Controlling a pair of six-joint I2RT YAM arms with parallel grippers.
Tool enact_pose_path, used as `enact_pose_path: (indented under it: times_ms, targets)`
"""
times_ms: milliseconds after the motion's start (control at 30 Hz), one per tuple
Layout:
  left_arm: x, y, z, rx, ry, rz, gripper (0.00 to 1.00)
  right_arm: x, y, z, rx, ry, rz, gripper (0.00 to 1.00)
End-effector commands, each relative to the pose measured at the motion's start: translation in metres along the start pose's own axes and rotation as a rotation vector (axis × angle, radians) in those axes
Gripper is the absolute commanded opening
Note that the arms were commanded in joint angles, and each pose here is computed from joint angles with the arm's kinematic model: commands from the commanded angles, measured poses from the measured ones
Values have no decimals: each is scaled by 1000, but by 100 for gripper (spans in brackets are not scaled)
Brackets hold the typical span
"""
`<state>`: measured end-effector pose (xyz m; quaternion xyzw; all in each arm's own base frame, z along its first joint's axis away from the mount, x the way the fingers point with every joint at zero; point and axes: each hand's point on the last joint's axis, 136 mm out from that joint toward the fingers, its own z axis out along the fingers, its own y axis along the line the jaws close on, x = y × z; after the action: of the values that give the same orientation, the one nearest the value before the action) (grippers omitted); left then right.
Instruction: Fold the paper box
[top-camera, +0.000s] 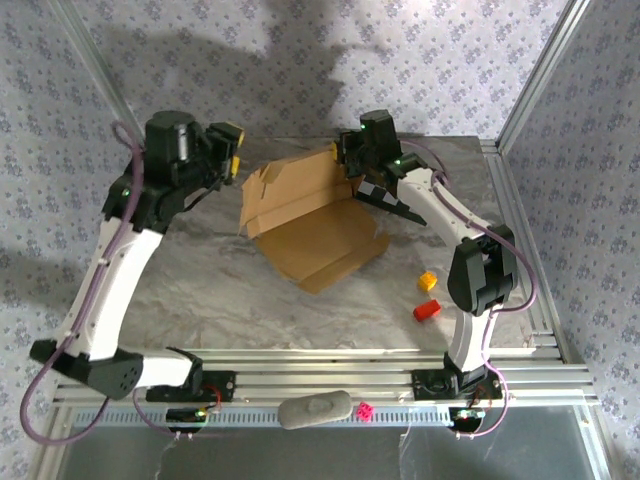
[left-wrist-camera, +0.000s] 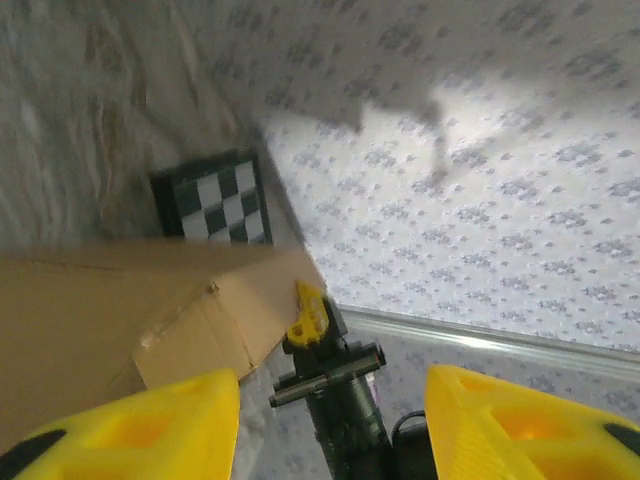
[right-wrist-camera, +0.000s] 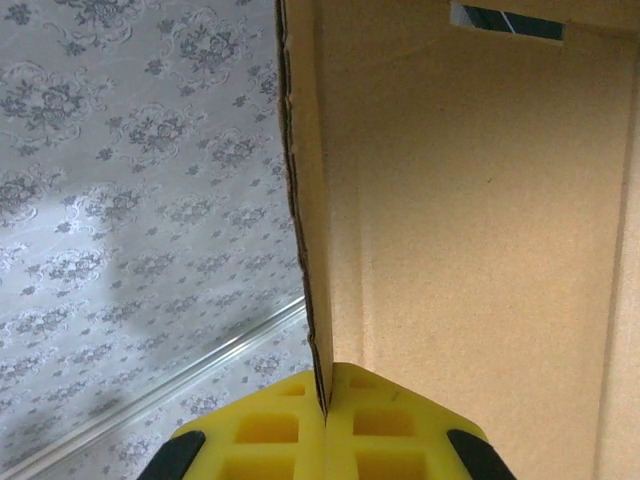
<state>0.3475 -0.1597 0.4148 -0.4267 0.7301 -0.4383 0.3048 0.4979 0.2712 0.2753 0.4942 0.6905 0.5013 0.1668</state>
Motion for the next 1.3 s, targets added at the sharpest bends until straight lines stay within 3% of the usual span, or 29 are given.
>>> enact_pose_path:
  times_ms: [0, 433, 567, 700, 800, 967, 1267]
  targets:
    - [18, 10, 5, -76, 57, -115, 52, 3, 16, -3, -54, -6, -15, 0]
    - [34, 28, 62, -160, 122, -54, 51, 12, 15, -6, -65, 22, -26, 0]
    - [32, 31, 55, -173, 114, -46, 51, 10, 11, -8, -50, 11, -42, 0]
    - [14, 19, 27, -154, 32, -6, 52, 4, 7, -9, -42, -8, -47, 0]
    - [14, 7, 16, -109, 43, -26, 52, 1, 8, -9, -46, -27, -70, 0]
    - [39, 8, 25, -116, 158, -55, 54, 2, 6, -3, -36, -21, -78, 0]
    - [46, 33, 52, -202, 185, -22, 54, 7, 5, -3, -35, -13, -82, 0]
